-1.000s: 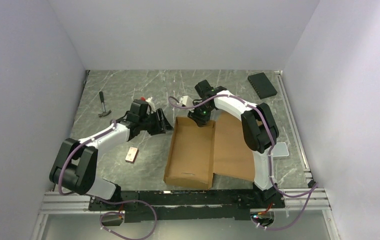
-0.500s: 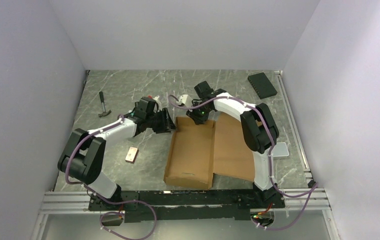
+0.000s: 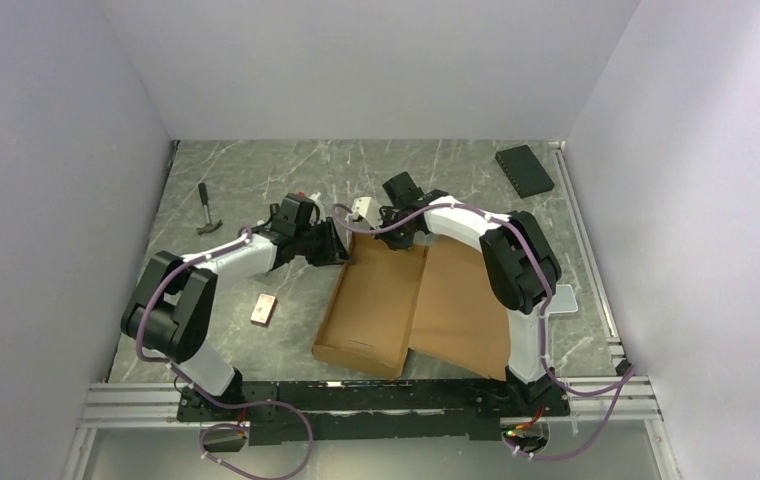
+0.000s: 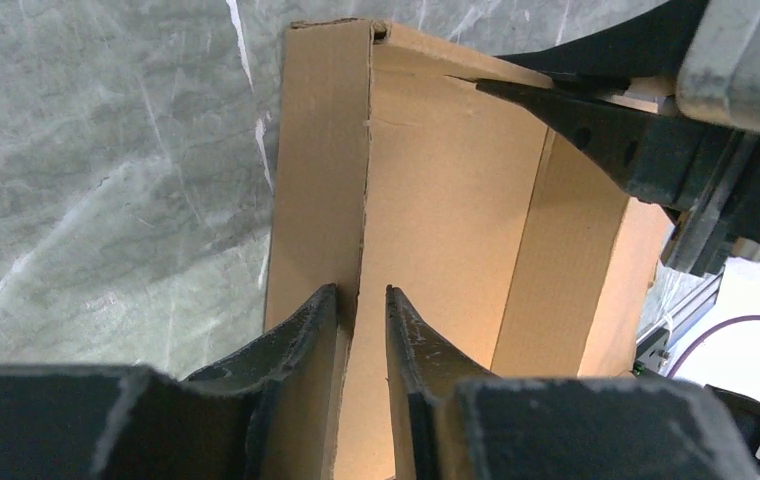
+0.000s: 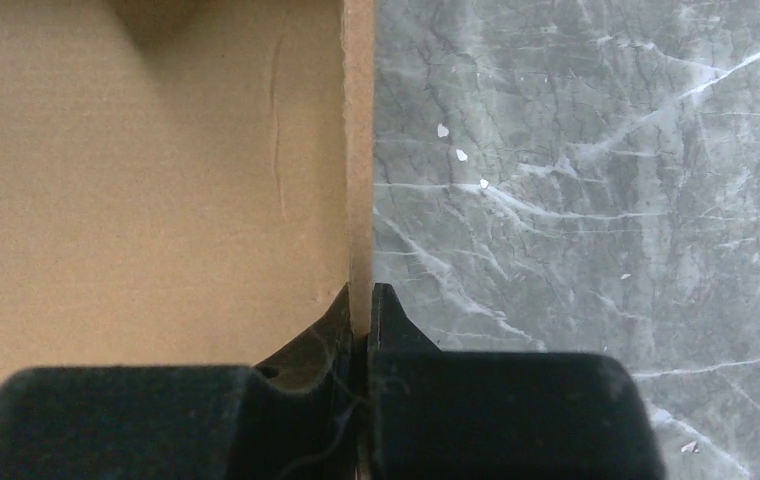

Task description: Fold the paper box

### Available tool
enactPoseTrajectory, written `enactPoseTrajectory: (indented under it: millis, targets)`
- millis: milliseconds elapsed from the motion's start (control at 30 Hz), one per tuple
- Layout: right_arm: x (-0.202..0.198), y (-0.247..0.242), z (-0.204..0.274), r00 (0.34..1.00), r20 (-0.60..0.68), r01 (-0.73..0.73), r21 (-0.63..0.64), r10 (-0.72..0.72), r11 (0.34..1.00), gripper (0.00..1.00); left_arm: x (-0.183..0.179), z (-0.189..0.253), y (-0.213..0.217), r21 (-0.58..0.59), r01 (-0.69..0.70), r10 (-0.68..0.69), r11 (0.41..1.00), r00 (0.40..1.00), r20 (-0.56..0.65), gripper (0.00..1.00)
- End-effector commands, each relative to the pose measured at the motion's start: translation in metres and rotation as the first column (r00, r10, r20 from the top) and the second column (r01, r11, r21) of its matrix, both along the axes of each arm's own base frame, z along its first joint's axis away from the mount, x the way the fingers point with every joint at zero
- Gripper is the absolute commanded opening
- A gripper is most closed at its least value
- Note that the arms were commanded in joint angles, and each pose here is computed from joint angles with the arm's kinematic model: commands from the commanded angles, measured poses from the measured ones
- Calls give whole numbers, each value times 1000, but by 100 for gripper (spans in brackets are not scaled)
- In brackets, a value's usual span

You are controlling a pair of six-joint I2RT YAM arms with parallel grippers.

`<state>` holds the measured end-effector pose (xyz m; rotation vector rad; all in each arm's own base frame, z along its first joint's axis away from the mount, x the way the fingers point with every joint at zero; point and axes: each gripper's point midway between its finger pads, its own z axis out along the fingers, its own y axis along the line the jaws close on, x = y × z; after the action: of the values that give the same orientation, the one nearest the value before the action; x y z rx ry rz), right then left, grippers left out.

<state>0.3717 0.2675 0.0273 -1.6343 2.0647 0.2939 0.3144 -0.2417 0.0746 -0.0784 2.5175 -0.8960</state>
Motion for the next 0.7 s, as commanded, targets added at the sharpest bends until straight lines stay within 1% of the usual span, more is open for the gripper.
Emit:
enactPoseTrajectory:
  millis: [0, 67, 100, 200, 233, 367, 433, 533, 600, 667]
  targets:
    - [-1, 10, 4, 1000, 6, -23, 22, 23, 999, 11, 9, 12, -12, -30, 24, -23, 999, 999, 30, 29]
    - [0, 12, 18, 1000, 1, -15, 55, 15, 998, 26, 9, 11, -9, -19, 16, -16, 1000, 999, 31, 30]
    - [1, 12, 26, 1000, 2, -11, 74, 11, 997, 32, 9, 13, -8, -16, 12, -12, 1000, 999, 37, 30]
    - [3, 9, 52, 1000, 17, 0, 127, -2, 992, 46, 10, 19, -4, -3, -4, 4, 1000, 999, 52, 32]
    - [3, 7, 61, 1000, 22, 1, 142, -5, 990, 52, 10, 21, -3, 5, -4, 4, 1000, 998, 59, 34]
    - [-6, 2, 96, 1000, 26, -13, 211, 8, 977, 69, 15, 39, 2, 30, 2, -6, 1000, 993, 114, 40]
    - [-11, -2, 113, 999, 32, -26, 248, 18, 968, 74, 19, 51, 4, 49, 13, -21, 999, 987, 157, 47]
    - [-25, -14, 145, 998, 44, -52, 311, 41, 949, 77, 28, 75, 5, 96, 68, -90, 993, 963, 254, 60]
    - [-36, -26, 165, 997, 57, -72, 373, 54, 925, 78, 33, 96, 2, 138, 143, -181, 980, 926, 332, 68]
    - [-53, -40, 185, 994, 76, -105, 445, 80, 889, 78, 40, 117, -4, 185, 222, -281, 957, 865, 415, 76]
